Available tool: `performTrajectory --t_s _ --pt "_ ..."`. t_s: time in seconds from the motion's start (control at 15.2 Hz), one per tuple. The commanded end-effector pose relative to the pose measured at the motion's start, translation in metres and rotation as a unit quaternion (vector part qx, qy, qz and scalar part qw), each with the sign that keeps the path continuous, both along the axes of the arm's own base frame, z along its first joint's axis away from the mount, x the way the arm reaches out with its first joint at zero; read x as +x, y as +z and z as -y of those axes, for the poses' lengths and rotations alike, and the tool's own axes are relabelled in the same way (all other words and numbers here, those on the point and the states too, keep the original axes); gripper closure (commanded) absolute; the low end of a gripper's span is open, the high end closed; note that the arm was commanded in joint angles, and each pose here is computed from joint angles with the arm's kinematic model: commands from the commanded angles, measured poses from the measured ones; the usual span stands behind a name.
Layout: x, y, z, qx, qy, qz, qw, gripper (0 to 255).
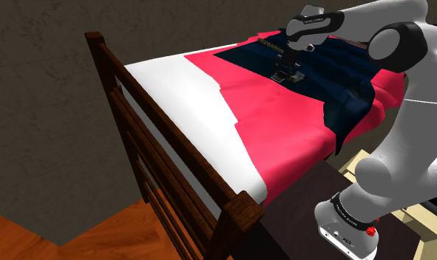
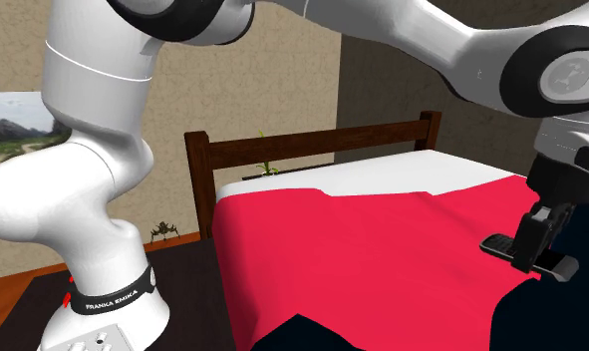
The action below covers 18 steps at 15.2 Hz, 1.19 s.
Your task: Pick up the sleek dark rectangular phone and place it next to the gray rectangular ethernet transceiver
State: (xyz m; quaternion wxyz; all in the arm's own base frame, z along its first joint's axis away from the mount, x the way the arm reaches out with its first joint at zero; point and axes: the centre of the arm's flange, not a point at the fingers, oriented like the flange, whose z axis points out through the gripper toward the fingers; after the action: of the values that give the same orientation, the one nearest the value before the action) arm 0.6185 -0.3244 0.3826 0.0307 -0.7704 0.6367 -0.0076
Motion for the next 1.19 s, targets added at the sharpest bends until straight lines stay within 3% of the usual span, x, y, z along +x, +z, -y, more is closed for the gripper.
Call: performTrajectory --t_s 0.0,0.33,0.86,0.92,1.12 --pt "0.0 -0.01 0.001 0.0 0.0 0.0 1.0 255" --pt "0.0 -0.039 0.001 0.0 0.0 0.0 1.0 255" --pt "0.0 -0.039 0.001 0.0 0.0 0.0 1.0 255" --pt "0.0 -0.039 0.001 0.0 0.0 0.0 1.0 0" --pt "0.0 -0.039 0.001 0.0 0.0 0.0 1.0 0"
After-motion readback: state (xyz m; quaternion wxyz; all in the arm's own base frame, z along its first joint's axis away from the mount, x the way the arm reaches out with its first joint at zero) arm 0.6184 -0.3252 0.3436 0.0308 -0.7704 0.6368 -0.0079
